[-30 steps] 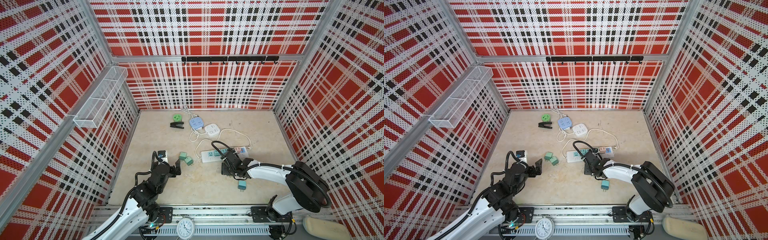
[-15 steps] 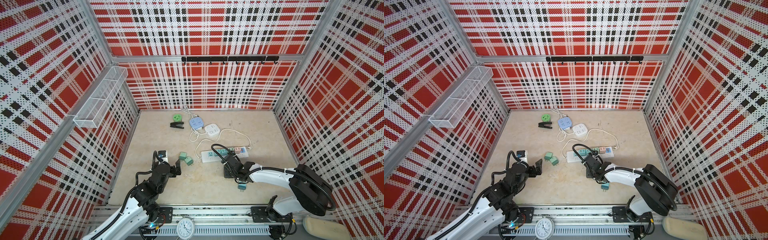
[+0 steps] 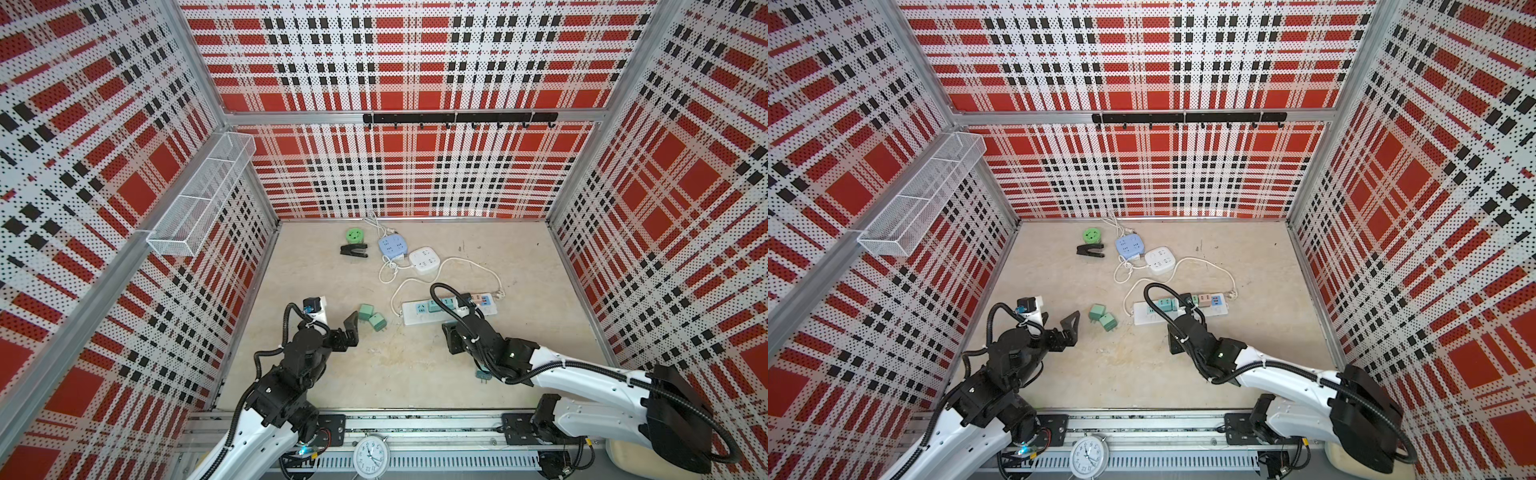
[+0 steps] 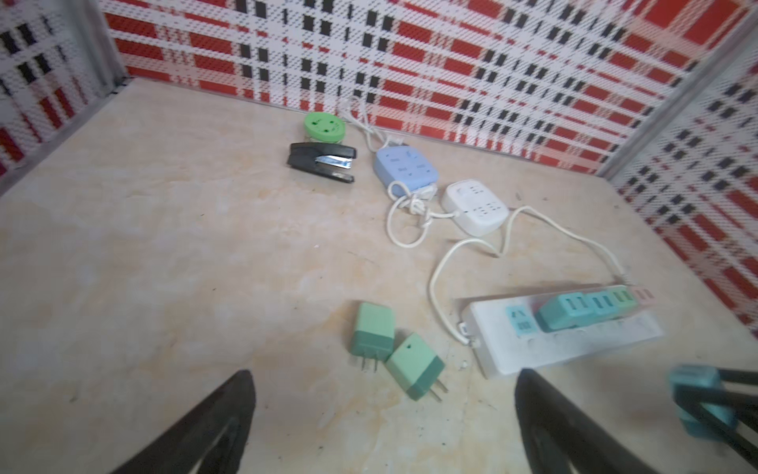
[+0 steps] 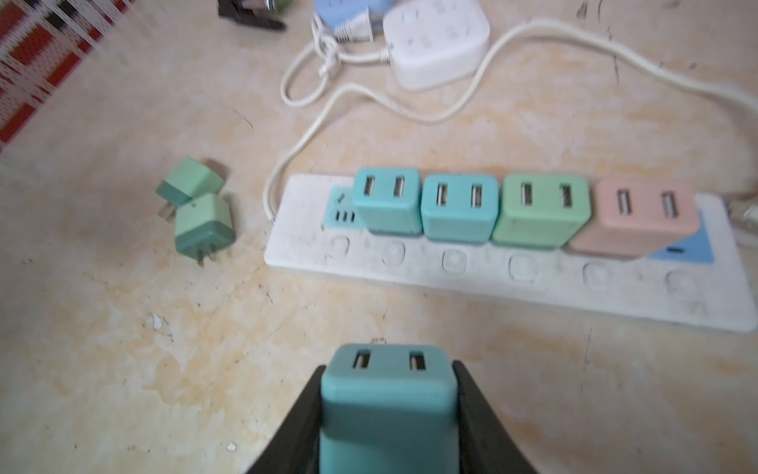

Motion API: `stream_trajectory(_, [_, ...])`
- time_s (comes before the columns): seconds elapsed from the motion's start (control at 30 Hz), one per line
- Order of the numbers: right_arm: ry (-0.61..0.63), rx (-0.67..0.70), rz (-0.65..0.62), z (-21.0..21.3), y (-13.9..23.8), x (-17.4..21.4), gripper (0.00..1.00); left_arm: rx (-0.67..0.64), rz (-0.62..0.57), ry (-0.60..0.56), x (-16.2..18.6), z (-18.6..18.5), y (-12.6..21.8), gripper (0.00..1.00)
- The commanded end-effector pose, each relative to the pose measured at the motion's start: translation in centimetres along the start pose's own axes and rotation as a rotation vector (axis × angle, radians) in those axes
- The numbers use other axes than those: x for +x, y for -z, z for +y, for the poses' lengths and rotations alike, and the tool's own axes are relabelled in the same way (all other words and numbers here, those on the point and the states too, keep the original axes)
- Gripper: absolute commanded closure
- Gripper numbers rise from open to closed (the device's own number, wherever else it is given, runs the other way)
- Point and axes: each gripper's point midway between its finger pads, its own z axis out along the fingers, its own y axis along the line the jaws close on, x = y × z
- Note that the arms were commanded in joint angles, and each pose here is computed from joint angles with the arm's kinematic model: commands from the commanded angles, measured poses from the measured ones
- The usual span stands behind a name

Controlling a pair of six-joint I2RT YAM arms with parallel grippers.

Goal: Insert the plug
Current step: 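Raise the teal charger in the right gripper toward the turning left gripper, then close the left gripper on the teal charger held by the right gripper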

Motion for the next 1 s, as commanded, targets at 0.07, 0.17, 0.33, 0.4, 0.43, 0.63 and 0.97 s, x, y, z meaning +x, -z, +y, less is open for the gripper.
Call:
stream_trajectory(0.07, [0.208,-0.065,-0.376,2.0,1.9,-7.0,0.95,0.230,0.039,0.004,-2.1,-4.9,0.7,0.05])
stream_trajectory(0.17, [0.358,-0.089,-0.491,3.2,2.6,-8.5,0.99,0.288,0.092,-0.017,-2.4,-6.6,0.5,0.08])
stream_trajectory(0.33, [0.556,-0.157,-0.611,5.4,3.8,-9.4,1.00,0.399,0.126,-0.059,-2.7,-9.4,1.1,0.10])
stream_trajectory(0.4, [0.619,-0.208,-0.652,6.5,4.5,-9.4,1.00,0.444,0.134,-0.086,-2.8,-10.5,1.6,0.11])
stream_trajectory(0.43, [0.647,-0.233,-0.669,6.9,4.9,-9.4,1.00,0.463,0.140,-0.096,-2.7,-11.0,1.8,0.11])
stream_trajectory(0.63, [0.789,-0.264,-0.728,7.9,5.7,-9.0,1.00,0.552,0.163,-0.135,-2.5,-13.3,3.2,0.14])
stream_trajectory(0.97, [0.952,-0.283,-0.822,8.7,7.9,-9.0,1.00,0.650,0.242,-0.248,-0.3,-17.1,4.3,0.18])
